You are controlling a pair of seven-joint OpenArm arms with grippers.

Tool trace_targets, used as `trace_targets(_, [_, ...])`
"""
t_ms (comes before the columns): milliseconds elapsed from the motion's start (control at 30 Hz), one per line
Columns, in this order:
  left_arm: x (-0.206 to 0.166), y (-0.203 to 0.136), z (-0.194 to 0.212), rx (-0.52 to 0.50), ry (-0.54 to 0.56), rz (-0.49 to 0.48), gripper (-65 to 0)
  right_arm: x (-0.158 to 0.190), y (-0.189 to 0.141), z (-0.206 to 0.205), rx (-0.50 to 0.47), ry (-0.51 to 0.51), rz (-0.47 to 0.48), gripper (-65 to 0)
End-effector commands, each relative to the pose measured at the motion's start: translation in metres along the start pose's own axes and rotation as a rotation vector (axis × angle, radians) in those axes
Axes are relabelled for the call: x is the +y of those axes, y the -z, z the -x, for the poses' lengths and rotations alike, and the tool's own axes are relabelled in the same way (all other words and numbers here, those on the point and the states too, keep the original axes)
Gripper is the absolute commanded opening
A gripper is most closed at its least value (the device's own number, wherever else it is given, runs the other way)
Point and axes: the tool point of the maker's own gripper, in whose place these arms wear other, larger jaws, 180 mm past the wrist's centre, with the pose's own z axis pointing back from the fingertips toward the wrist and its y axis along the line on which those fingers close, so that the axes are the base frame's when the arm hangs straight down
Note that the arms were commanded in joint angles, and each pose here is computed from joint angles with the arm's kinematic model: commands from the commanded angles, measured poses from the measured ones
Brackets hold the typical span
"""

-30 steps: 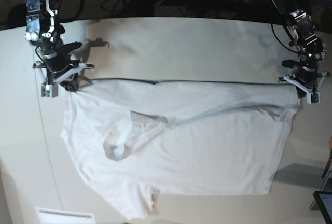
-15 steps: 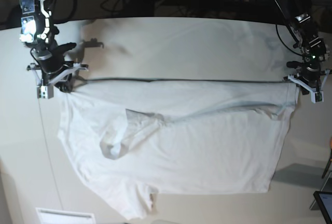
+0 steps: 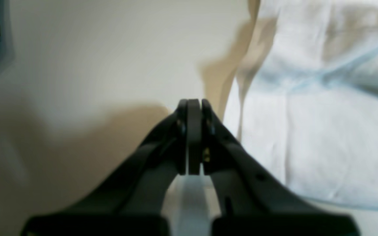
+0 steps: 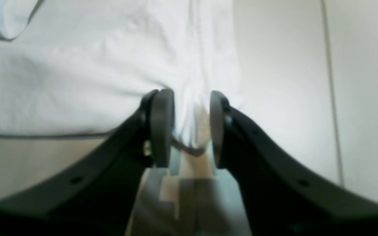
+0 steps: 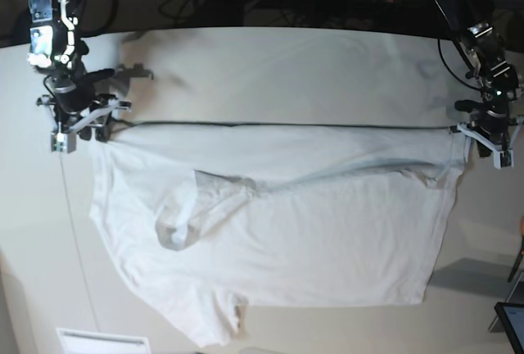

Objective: Fold the T-shirt properly

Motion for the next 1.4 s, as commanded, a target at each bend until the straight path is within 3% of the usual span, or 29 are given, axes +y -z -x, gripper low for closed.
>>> trace_targets(0, [0.013, -0.006, -0.034, -0.096, 0.021, -0.030, -65.0, -0.013, -0.004, -0.021, -0.064, -0.004, 0.042, -44.7])
trace_targets(133, [0.005, -0.022, -0.051, -0.149, 0.062, -0.027, -65.0, -0.019, -0.014, -0.041, -0.123, 0.006, 0.065, -44.7])
trace_targets(300, [-0.023, -0.030, -0.054, -0.130, 0.037, 0.003, -65.0, -0.005, -0.023, -0.054, -0.164, -0.002, 0.034, -44.5])
trace_targets(633, [-0.056, -0.008, -0.019, -0.041, -0.062, 0.063, -65.0, 0.023, -0.017, -0.041, -0.126, -0.022, -0.039, -44.5])
trace_targets(800, [-0.066, 0.000, -0.008, -0.003, -0.057, 0.091, -65.0, 0.046, -0.015, -0.036, -0.112, -0.039, -0.095, -44.8])
trace_targets(867, [-0.066, 0.001, -0.008, -0.002, -0.058, 0.092, -65.0, 0.055, -0.013, -0.039, -0.119, -0.046, -0.116, -47.6])
trace_targets(967, [-0.066, 0.001, -0.008, 0.000, -0.060, 0.091, -65.0, 0.051, -0.003, -0.027, -0.079, -0.043, -0.106, -63.0])
trace_targets(1000, [-0.065, 0.001, -0.007, 0.001, -0.059, 0.090, -65.0, 0.047, 0.003, -0.022, -0.062, -0.040, -0.095, -65.0])
trace_targets(1167, [-0.048, 0.007, 0.006, 0.036, -0.045, 0.072, -65.0, 0.031, 0.017, 0.007, 0.020, -0.038, -0.067, -63.7])
trace_targets(1367, [-0.031, 0.014, 0.026, 0.021, -0.056, 0.057, -65.0, 0.018, 0.016, 0.002, 0.002, -0.047, -0.061, -63.7])
